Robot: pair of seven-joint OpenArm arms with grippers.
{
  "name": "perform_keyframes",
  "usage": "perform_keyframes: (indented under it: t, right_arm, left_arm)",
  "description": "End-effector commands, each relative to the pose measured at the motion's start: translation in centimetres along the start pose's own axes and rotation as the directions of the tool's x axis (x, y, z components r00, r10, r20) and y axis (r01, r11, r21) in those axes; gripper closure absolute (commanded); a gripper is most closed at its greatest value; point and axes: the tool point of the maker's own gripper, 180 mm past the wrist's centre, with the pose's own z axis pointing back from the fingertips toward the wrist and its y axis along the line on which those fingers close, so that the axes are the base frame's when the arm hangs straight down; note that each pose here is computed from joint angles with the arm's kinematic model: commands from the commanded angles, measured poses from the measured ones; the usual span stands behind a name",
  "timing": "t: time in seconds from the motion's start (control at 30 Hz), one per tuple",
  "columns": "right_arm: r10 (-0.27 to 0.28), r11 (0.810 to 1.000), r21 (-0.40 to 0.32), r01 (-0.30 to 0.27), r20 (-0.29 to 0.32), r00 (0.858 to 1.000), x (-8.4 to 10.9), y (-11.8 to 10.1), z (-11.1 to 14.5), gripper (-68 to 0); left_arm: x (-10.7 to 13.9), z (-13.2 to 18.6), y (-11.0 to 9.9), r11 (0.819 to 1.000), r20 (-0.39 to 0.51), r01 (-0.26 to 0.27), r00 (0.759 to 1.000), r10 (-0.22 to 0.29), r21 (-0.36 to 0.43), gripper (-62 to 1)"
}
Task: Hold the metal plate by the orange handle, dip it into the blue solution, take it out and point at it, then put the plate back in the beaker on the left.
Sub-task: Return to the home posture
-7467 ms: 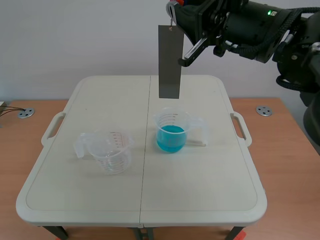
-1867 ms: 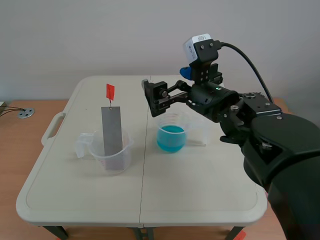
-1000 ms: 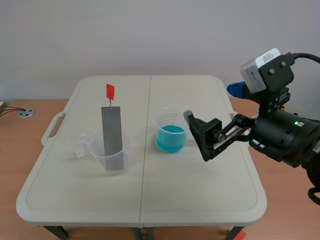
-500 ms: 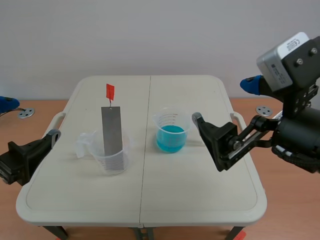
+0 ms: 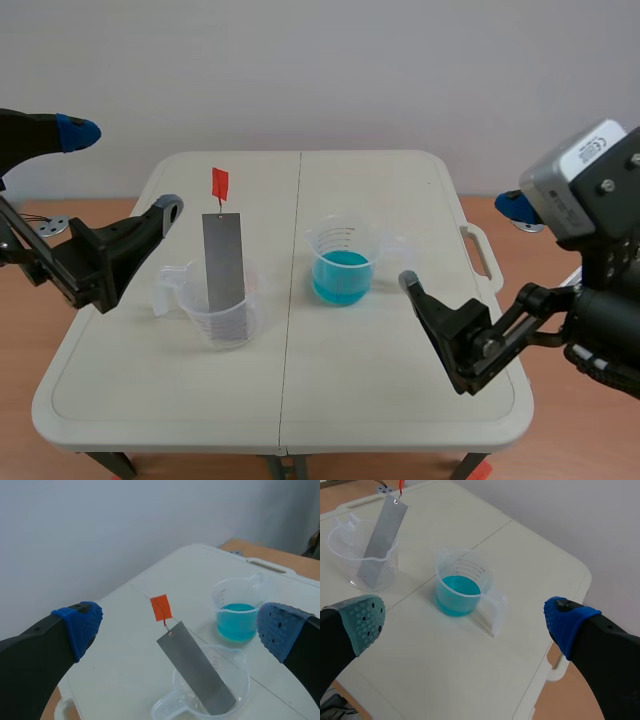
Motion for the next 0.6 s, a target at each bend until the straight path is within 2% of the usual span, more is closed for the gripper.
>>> perform_keyframes:
  t: [0.0,0.17,0.57]
  right_arm:
    - [0.015,1.0,-0.017,-0.015,0.043,0.999,1.3,-0.8,0.0,-66.5]
    - [0.02,1.0,-0.023,-0.019,0.049,0.999,1.4,-1.0,-0.1,-66.5]
    - [0.028,0.999,-0.034,-0.026,0.045,0.999,1.4,-1.2,-0.1,-66.5]
  left_arm:
    - [0.1,0.0,-0.5,1.0,0.006,-0.008,1.0,0.008,-0.016,-62.3]
    - [-0.2,-0.1,-1.5,0.999,0.0,-0.026,1.0,0.026,-0.038,-62.3]
    - [-0.2,-0.2,-1.5,0.999,0.002,-0.026,1.0,0.026,-0.039,-62.3]
